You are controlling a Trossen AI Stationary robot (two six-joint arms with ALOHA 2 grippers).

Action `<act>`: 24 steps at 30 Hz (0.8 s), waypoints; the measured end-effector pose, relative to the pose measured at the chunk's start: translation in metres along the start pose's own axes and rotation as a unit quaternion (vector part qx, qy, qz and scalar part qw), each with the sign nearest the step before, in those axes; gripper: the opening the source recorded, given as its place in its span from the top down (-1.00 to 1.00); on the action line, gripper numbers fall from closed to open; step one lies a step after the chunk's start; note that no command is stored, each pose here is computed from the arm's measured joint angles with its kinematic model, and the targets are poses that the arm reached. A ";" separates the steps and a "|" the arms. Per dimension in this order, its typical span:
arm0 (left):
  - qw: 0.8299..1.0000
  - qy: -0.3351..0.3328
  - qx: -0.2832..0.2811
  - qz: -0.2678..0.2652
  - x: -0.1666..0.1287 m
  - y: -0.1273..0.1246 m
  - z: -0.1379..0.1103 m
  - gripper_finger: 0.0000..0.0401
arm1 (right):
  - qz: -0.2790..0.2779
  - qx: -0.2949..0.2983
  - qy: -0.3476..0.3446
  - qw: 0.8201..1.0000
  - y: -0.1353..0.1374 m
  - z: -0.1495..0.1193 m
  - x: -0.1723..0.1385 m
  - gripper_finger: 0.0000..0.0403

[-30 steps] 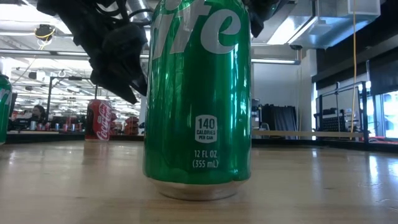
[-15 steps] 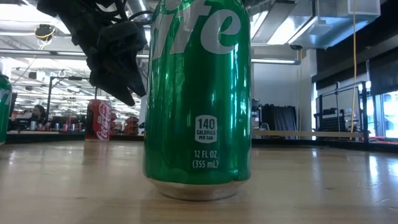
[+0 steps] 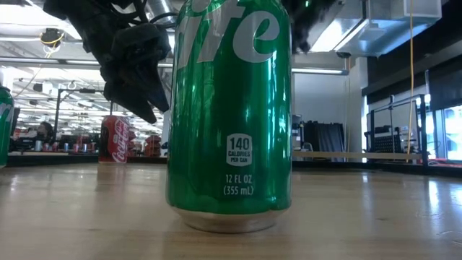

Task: Place canned beverage on shelf
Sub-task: Put the white-pink soda can on the shelf aligned with the other white-pink soda can

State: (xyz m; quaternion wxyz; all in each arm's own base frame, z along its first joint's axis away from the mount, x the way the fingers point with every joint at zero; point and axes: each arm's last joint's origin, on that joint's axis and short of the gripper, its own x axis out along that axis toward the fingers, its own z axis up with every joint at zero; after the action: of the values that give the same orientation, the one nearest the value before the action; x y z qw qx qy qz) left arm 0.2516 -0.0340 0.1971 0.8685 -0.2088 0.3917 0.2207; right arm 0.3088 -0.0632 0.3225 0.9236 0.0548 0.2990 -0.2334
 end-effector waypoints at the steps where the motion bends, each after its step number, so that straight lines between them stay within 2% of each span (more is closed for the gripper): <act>1: 1.000 0.000 -0.001 0.000 0.000 0.000 0.000 -0.53 | -0.001 0.015 0.000 1.000 -0.006 -0.004 0.006 -0.10; 4: 1.000 -0.003 -0.002 -0.003 0.000 -0.001 0.001 -0.53 | 0.007 0.054 -0.008 0.998 -0.019 -0.011 0.018 -0.10; 10: 1.000 -0.004 -0.003 -0.005 0.000 -0.001 0.001 -0.53 | 0.009 0.086 -0.022 0.996 -0.034 -0.018 0.028 -0.10; 24: 1.000 -0.012 -0.005 -0.006 0.000 -0.001 0.002 -0.53 | 0.006 0.073 -0.017 0.997 -0.037 -0.028 0.054 -0.10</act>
State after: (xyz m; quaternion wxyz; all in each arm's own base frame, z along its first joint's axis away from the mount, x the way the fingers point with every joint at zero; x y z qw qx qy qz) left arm 0.2535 -0.0341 0.1988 0.8734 -0.2128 0.3786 0.2203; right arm 0.3155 -0.1109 0.2696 0.9236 0.1201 0.2651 -0.2497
